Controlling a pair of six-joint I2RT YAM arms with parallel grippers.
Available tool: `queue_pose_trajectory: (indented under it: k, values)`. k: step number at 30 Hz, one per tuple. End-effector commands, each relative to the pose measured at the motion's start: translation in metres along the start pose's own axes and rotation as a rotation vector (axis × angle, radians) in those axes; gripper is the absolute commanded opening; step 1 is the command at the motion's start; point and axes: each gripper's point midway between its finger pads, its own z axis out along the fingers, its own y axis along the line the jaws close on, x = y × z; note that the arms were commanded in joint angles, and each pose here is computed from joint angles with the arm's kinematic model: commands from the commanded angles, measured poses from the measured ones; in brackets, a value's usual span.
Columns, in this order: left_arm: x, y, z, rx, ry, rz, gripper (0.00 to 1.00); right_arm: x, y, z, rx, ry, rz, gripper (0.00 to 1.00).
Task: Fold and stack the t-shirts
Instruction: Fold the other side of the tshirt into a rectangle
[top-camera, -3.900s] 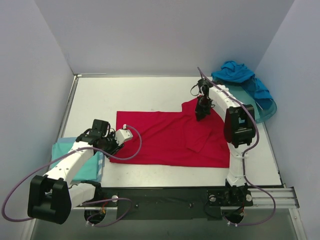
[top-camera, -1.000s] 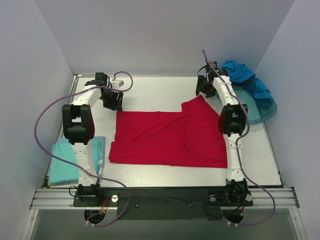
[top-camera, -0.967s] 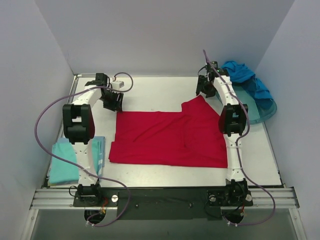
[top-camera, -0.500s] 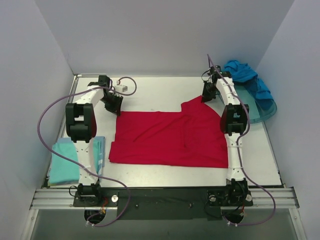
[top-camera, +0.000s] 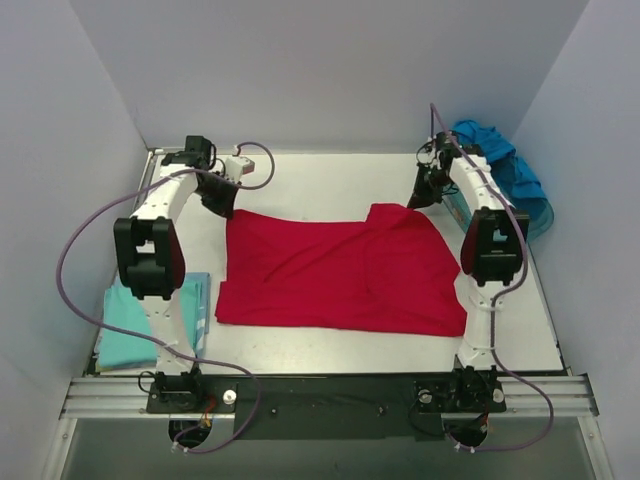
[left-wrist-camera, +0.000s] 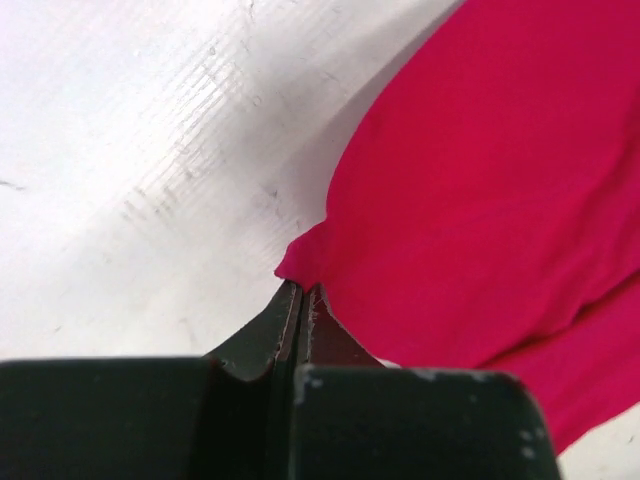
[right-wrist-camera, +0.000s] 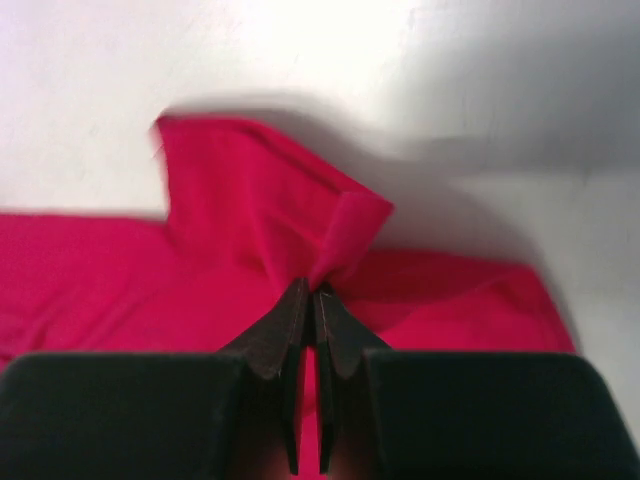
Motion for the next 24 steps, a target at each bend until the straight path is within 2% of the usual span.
queue_pose_trajectory:
  k: [1,2,5,6,7,10,16,21,22,23,24]
  values:
    - [-0.008,-0.014,-0.058,-0.028,-0.057,0.195,0.0,0.023,0.02,-0.081,-0.064,-0.068,-0.031,0.0]
    - [-0.006,-0.016,-0.064,-0.032,-0.059,0.207,0.0,0.027,0.023,-0.102,-0.069,-0.1,-0.038,0.0]
    - [-0.007,-0.018,-0.081,-0.045,-0.065,0.263,0.0,0.07,0.006,-0.114,-0.027,-0.036,-0.008,0.0]
    - [-0.004,-0.023,-0.086,-0.038,-0.057,0.27,0.0,0.075,0.006,-0.126,-0.025,-0.052,-0.01,0.0]
    - [0.002,-0.026,-0.085,-0.022,-0.045,0.286,0.0,0.095,-0.003,-0.124,-0.004,0.003,0.014,0.0]
    - [0.026,-0.039,-0.082,0.027,0.009,0.296,0.0,0.133,-0.011,-0.138,0.022,0.06,0.04,0.0]
    - [0.076,-0.054,-0.063,0.083,0.112,0.284,0.0,0.228,-0.035,-0.119,0.065,0.265,0.138,0.0]
    - [0.108,-0.063,-0.048,0.132,0.195,0.351,0.0,0.254,-0.05,-0.098,0.114,0.35,0.17,0.0]
    - [0.112,-0.064,-0.047,0.151,0.206,0.38,0.04,0.253,-0.047,-0.096,0.097,0.348,0.17,0.0]
    - [0.118,-0.07,-0.049,0.187,0.226,0.384,0.24,0.251,-0.046,-0.093,0.093,0.347,0.17,0.0]
    - [0.117,-0.071,-0.051,0.207,0.221,0.432,0.33,0.247,-0.044,-0.093,0.089,0.339,0.165,0.0]
